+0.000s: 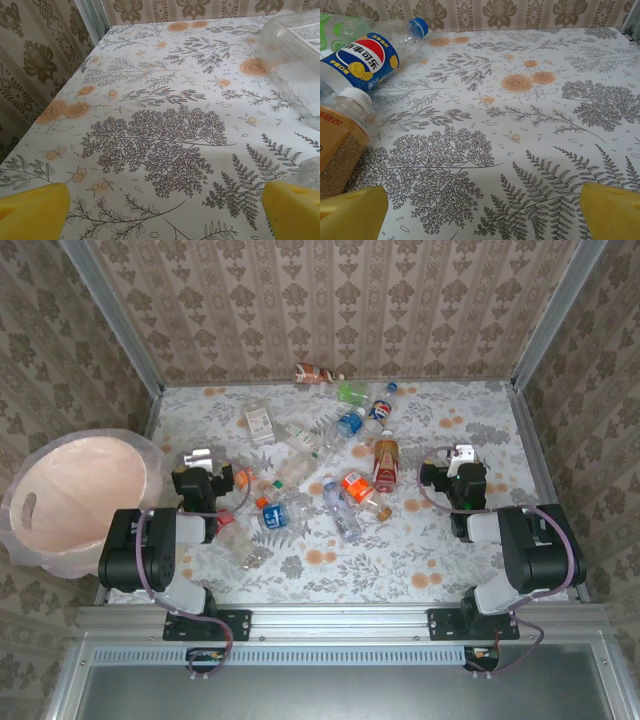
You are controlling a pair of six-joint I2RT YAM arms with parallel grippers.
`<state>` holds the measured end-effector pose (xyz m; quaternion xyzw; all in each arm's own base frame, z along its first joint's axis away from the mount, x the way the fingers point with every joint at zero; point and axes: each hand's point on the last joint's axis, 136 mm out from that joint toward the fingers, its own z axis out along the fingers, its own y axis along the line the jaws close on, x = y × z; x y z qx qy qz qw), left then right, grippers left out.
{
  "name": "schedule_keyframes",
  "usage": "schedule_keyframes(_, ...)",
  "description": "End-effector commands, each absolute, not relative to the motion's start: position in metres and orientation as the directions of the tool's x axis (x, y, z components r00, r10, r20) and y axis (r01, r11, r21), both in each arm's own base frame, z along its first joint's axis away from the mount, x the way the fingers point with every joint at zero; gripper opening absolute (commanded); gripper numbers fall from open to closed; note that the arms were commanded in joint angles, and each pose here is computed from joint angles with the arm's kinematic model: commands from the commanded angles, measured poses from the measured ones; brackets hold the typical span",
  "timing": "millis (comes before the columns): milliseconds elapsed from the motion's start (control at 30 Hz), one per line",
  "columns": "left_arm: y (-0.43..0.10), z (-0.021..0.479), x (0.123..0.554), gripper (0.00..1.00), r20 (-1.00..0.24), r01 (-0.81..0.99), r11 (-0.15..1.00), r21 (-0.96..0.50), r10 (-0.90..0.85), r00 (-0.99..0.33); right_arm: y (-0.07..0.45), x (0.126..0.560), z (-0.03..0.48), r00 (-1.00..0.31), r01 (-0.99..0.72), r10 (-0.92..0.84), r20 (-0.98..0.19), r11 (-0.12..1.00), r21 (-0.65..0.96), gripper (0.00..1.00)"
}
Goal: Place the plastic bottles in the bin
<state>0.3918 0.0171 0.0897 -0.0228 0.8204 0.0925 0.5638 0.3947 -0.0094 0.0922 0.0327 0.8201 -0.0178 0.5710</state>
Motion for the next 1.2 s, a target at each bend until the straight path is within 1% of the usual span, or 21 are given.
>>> schedule_keyframes(0, 0.0148, 0.0976, 0.3956, 1.00, -0.937, -0.125, 0.983, 0.134, 0.084, -0.340, -0.0046, 0.3996, 0.0984, -0.335, 0.043, 0.035, -0.941, 0.999, 0.022, 1.00)
schedule_keyframes(1033, 0.0137, 0.0979, 0.3946, 1.00, -0.937, -0.125, 0.982, 0.143, 0.093, -0.337, -0.0045, 0.3992, 0.0981, -0.336, 0.042, 0.034, -0.941, 0.999, 0.021, 1.00)
schedule_keyframes(1167, 0.0090, 0.1020, 0.3947, 1.00, -0.933, -0.111, 0.981, 0.161, 0.114, -0.342, -0.0030, 0.3956, 0.1071, -0.310, 0.034, 0.032, -0.950, 0.999, 0.022, 1.00)
